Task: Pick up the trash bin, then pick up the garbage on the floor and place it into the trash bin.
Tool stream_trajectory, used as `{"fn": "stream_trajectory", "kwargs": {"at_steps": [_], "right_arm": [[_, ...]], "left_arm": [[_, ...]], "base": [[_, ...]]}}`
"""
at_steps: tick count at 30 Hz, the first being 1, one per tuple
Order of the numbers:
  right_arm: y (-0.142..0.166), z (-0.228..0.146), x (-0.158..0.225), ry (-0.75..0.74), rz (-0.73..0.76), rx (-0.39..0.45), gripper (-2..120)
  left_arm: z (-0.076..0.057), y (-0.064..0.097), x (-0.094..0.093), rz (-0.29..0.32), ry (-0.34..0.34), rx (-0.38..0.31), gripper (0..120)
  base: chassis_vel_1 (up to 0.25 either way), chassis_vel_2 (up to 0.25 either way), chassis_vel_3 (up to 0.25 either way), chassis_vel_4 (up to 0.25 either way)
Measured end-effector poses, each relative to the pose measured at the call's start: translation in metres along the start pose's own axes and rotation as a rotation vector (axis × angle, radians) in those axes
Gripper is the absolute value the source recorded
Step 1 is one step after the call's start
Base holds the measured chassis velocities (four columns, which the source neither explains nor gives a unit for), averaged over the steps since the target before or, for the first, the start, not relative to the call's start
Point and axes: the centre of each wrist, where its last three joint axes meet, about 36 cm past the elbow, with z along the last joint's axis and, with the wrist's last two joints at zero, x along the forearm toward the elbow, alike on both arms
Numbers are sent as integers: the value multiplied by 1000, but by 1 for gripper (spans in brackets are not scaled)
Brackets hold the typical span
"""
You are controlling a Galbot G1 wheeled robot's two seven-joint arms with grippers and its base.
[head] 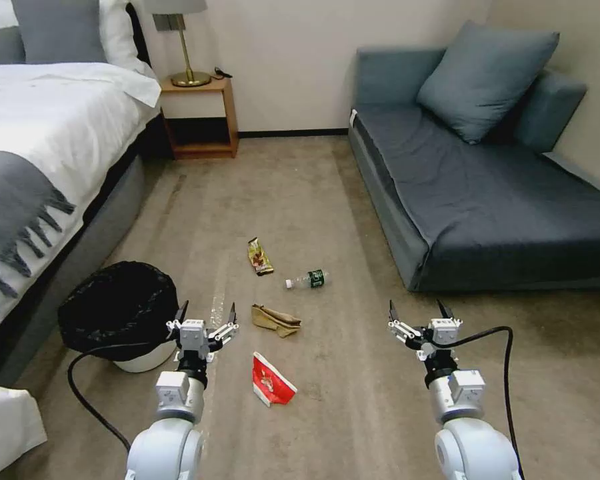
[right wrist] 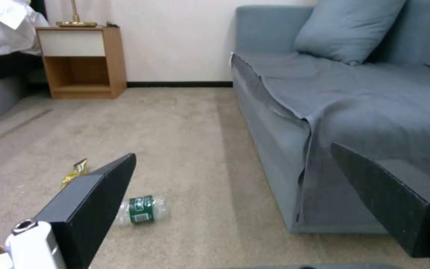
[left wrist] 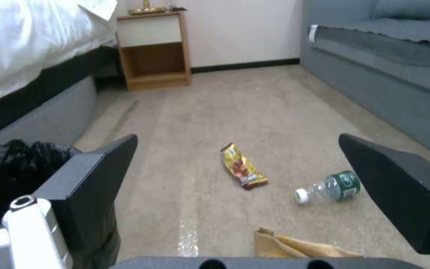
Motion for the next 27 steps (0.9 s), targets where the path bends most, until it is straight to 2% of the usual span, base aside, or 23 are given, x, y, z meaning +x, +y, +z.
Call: {"fn": "stream_trajectory", "kwargs": {"at_steps": [19, 20, 21, 22, 23, 24, 25, 26, 27], "right_arm": [[4, -2, 0, -19, -1, -5, 100], [7, -4, 1, -38, 3, -9, 100], [24, -16, 2, -124, -5, -38, 100], [43, -30, 6, -222, -7, -77, 100], [47, -33, 5, -201, -39, -81, 100], [47, -33, 5, -201, -39, -81, 100], [39, -24, 4, -147, -37, -65, 100], [50, -31, 6, -206, -36, -92, 100], [61, -39, 10, -272, -32, -127, 100]], "left_arm": [[-4, 5, 1, -12, -16, 7, 100], [-19, 22, 3, -54, -79, 20, 100], [-39, 41, 7, -99, -159, 31, 100], [-43, 42, 6, -90, -157, -19, 100], [-37, 38, 10, -73, -130, -10, 100], [-37, 38, 10, -73, -130, -10, 100], [-51, 48, 19, -90, -187, 9, 100], [-59, 52, 28, -96, -228, 17, 100], [-58, 52, 32, -94, -225, 21, 100]], "base": [[0, 0, 0, 0], [0, 0, 0, 0], [0, 0, 0, 0], [0, 0, 0, 0], [0, 0, 0, 0], [0, 0, 0, 0], [-62, -32, 33, 8], [0, 0, 0, 0], [0, 0, 0, 0]]}}
